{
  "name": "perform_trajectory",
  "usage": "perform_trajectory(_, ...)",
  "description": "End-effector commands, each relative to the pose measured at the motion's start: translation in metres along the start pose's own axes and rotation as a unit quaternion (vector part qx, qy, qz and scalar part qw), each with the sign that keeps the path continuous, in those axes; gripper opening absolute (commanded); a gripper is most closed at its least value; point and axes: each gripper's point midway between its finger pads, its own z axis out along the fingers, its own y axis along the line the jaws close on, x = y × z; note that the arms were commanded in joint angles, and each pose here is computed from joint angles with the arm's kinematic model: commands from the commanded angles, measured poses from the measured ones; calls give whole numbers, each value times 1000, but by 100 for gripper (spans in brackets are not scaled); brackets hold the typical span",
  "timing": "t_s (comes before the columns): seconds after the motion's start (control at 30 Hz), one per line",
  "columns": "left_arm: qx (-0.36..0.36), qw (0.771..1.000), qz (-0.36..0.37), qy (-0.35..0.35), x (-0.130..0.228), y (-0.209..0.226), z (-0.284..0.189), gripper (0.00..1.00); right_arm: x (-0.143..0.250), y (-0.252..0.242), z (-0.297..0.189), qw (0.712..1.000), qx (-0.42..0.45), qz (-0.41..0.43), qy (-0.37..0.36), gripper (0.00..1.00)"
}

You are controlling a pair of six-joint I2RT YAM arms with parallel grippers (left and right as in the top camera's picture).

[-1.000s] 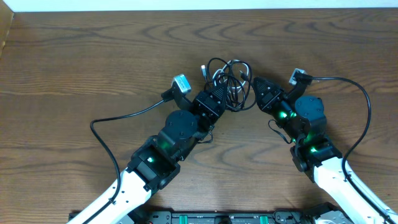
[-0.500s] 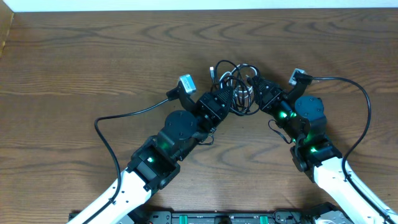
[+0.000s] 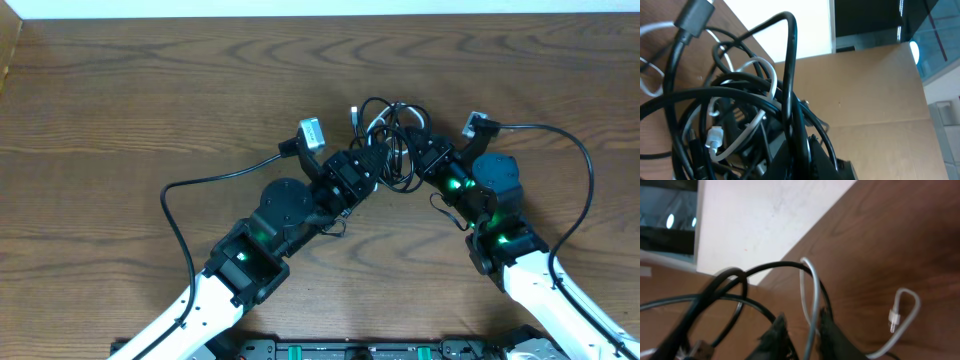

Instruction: Untangle cables

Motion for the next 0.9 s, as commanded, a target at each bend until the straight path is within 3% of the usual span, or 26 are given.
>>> perform_trajectory(0.0, 20, 999, 8, 42, 14, -11, -3, 8, 0, 2, 3, 1000, 1, 10, -1, 5)
perform_trajectory(0.03, 16, 999, 15, 45, 16, -9, -3, 8, -3, 1, 3, 1000, 4, 10, -7, 1)
perform_trajectory(0.27, -51, 997, 27, 55, 20, 24, -5, 8, -19, -9, 1, 999, 23, -28, -38, 1)
perform_trajectory(0.6, -87, 992, 64, 58, 20, 43, -8, 9, -53, -32, -7, 995, 56, -36, -78, 1)
perform_trajectory(0.87, -219, 973, 77, 21, 7, 102, -26, 9, -60, -40, -10, 994, 68, -31, -86, 1)
